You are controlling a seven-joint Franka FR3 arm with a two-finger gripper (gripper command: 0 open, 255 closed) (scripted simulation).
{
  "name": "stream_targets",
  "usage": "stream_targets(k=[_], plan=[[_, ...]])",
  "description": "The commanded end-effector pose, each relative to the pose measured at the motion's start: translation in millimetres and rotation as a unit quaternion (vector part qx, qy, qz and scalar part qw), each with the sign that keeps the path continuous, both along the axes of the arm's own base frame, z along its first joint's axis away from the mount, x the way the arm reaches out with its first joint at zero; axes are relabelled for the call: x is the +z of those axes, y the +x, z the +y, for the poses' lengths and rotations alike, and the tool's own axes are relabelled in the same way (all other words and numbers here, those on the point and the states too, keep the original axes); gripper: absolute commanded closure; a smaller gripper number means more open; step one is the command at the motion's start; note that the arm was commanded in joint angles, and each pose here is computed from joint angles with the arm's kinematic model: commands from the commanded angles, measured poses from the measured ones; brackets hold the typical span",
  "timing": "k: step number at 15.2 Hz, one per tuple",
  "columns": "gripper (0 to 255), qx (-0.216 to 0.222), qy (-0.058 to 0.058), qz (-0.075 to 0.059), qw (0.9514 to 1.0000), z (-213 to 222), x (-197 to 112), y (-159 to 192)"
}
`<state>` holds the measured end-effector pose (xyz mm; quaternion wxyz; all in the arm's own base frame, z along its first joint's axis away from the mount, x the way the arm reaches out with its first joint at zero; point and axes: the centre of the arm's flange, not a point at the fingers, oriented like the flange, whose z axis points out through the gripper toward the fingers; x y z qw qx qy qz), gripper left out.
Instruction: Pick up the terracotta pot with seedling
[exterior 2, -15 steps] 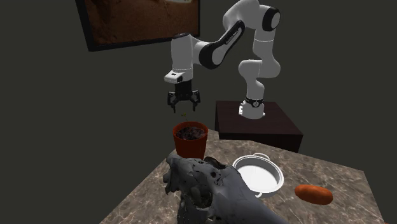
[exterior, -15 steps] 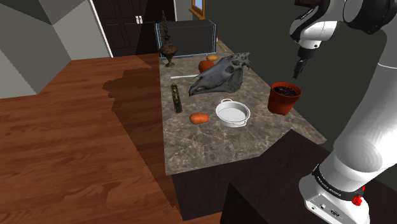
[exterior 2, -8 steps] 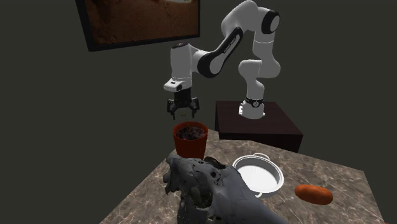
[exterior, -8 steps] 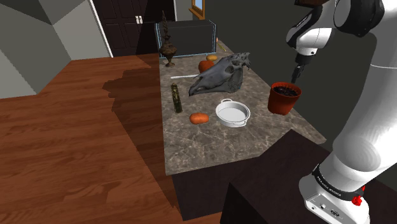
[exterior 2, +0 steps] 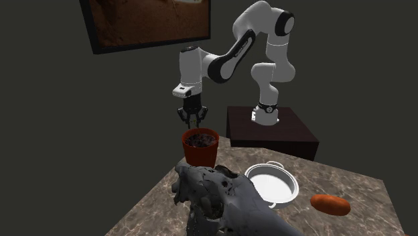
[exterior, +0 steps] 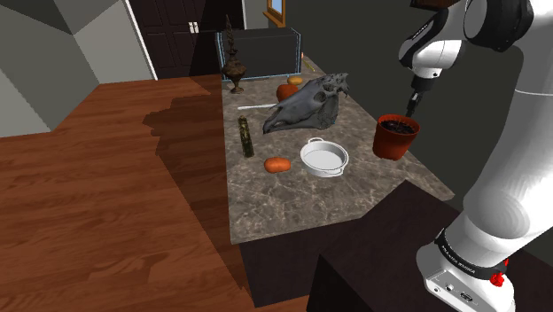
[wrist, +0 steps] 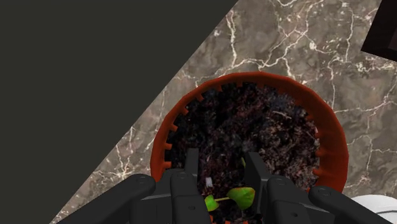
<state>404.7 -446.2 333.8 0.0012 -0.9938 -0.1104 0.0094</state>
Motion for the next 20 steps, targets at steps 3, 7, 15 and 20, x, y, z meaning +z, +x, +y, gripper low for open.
stream_targets(k=[3,7,15,20], plan=[[255,0.0,0.0,0.0,1.0,0,0,0],[255,0.0,0.0,0.0,1.0,0,21,0],[255,0.0,0.0,0.0,1.0,0,63,0],[255,0.0,0.0,0.0,1.0,0,80,0]])
